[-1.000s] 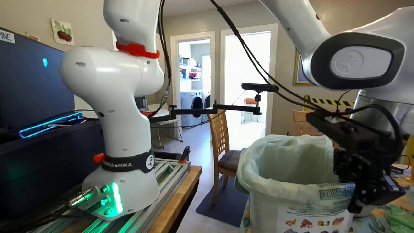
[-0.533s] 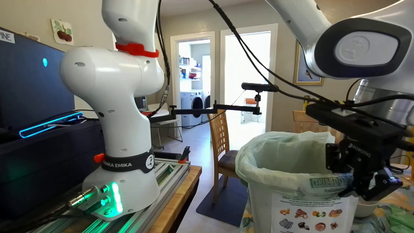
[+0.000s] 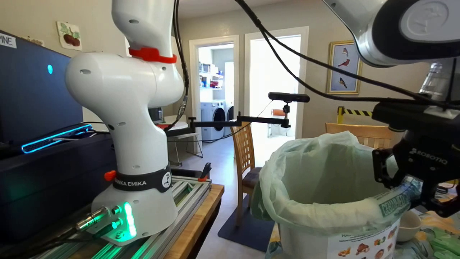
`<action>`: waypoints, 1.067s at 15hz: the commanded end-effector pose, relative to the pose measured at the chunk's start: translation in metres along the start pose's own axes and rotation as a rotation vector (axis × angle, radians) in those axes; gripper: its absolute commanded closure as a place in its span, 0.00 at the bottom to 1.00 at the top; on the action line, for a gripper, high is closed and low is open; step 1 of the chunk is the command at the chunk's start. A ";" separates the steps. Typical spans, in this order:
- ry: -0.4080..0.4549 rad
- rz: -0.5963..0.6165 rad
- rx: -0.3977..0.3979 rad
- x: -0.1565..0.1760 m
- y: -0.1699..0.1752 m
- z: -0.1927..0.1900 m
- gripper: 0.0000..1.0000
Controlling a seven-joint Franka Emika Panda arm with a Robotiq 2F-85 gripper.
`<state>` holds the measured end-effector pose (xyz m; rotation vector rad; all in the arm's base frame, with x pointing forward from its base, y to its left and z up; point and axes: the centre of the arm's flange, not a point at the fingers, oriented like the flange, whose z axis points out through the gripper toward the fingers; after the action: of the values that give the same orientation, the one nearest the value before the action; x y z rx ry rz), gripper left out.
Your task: Rotate the white and green bin.
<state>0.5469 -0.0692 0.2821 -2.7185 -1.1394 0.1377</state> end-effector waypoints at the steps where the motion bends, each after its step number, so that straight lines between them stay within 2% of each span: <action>1: -0.022 -0.186 0.058 0.004 0.007 -0.018 0.97; 5: -0.086 -0.364 0.102 0.016 0.004 -0.012 0.97; 6: -0.047 -0.272 0.073 0.007 -0.004 -0.006 0.89; 10: -0.064 -0.326 0.088 0.012 -0.005 -0.001 0.89; 11: -0.065 -0.327 0.088 0.012 -0.004 -0.001 0.97; 16: -0.116 -0.460 0.123 0.032 -0.012 0.025 0.97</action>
<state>0.5516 -0.0469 0.2691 -2.3796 -1.5912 0.2557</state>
